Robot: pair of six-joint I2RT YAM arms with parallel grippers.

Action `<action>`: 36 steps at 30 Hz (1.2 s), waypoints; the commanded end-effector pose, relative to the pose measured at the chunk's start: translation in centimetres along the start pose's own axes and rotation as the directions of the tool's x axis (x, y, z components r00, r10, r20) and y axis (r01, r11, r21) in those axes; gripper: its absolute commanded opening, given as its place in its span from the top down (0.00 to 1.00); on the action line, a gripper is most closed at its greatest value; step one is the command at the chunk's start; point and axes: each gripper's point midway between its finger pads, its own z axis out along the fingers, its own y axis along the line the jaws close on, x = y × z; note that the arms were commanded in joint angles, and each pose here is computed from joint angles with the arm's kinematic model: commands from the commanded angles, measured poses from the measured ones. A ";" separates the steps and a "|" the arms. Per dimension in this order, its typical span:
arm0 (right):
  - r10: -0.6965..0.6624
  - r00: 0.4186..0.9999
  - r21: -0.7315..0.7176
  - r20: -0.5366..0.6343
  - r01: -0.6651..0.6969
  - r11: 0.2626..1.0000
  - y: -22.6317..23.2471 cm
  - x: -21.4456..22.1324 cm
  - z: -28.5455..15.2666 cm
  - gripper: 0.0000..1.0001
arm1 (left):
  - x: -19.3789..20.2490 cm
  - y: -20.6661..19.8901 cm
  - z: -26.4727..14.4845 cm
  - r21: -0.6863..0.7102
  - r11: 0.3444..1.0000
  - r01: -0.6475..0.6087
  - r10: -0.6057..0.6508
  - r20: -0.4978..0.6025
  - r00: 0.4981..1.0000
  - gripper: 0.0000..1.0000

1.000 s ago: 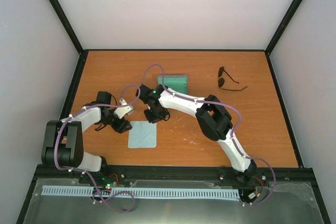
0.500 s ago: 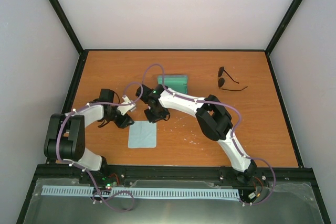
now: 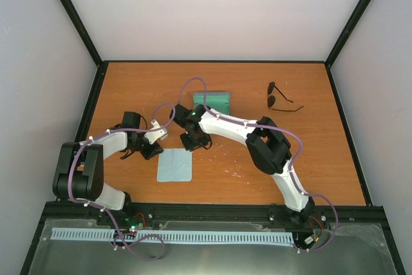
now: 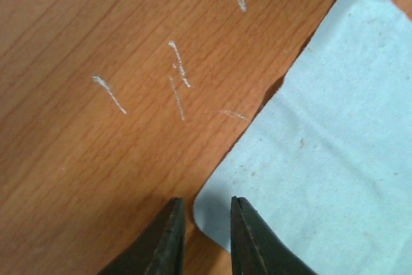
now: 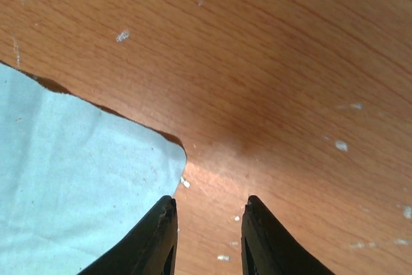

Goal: Organize the sunglasses
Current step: Move the glasses cleaning cloth to the center of the board.

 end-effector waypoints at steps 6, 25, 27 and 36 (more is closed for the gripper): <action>0.070 0.983 -0.082 0.169 -0.056 0.995 -0.1 -1.7 -4.3 0.69 | 4.0 -3.4 0.4 0.099 0.992 0.079 -0.066 -0.127 0.990 0.99; -0.078 0.987 -0.119 0.143 0.096 0.988 2.1 0.2 -0.7 0.59 | -0.4 -0.5 -1.3 -0.027 0.999 0.044 -0.044 0.010 0.999 1.00; -0.081 0.988 -0.114 0.130 0.096 0.989 2.2 0.1 -0.2 0.60 | -0.6 -0.5 -1.3 -0.025 0.999 0.044 -0.044 0.018 0.999 0.99; -0.096 0.989 -0.097 0.116 0.108 0.989 2.5 -0.8 1.4 0.64 | -1.0 -0.6 -1.4 -0.021 0.999 0.038 -0.037 0.047 0.998 1.00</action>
